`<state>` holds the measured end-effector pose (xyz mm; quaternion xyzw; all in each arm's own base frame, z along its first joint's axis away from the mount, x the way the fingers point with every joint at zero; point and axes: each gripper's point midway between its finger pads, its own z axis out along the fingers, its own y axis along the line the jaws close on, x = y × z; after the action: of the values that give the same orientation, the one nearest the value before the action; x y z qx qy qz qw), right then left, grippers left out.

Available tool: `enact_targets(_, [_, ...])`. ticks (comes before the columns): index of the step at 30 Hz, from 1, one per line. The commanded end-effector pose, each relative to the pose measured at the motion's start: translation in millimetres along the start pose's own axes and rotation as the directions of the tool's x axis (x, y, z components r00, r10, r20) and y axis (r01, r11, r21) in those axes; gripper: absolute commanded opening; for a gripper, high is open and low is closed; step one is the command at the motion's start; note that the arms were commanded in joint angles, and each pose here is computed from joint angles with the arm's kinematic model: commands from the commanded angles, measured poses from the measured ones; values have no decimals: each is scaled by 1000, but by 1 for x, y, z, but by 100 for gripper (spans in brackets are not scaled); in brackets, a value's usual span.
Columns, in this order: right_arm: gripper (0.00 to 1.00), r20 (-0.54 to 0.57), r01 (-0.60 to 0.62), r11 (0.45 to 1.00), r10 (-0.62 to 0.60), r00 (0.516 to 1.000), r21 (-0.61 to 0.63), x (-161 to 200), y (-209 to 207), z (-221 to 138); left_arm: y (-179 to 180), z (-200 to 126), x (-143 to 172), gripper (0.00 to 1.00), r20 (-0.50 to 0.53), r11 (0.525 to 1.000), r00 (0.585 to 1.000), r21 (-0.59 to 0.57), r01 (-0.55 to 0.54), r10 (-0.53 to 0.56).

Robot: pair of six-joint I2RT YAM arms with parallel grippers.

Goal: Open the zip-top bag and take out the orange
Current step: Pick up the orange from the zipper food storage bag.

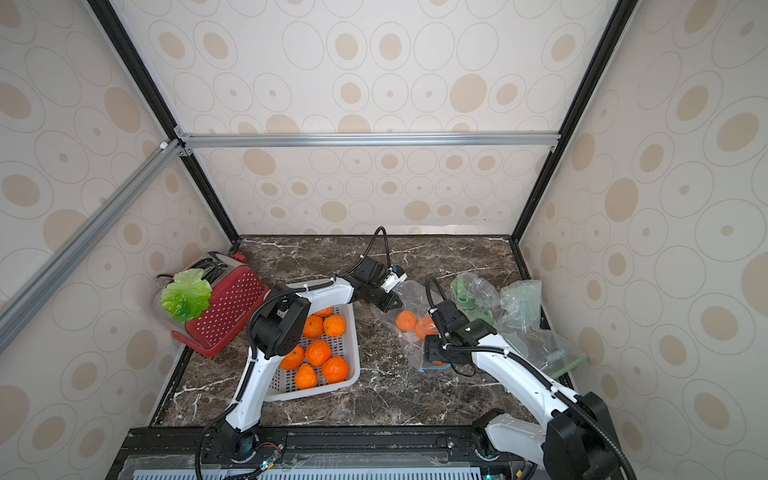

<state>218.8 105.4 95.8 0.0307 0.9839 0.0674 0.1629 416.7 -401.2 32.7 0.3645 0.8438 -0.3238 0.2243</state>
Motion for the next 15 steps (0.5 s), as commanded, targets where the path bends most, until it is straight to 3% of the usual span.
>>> enact_targets(1, [66,-60,12,1000,-11,998,12,16,-6,-21,12,3,9,0,-24,1000,1000,-27,-4,3])
enact_targets(11, [65,73,37,998,-40,996,54,13,-28,-87,16,1,10,0,-27,999,1000,-44,-3,2])
enact_targets(15, [63,103,10,998,-16,995,56,10,-29,-85,16,2,9,0,-20,999,1000,-41,-3,2])
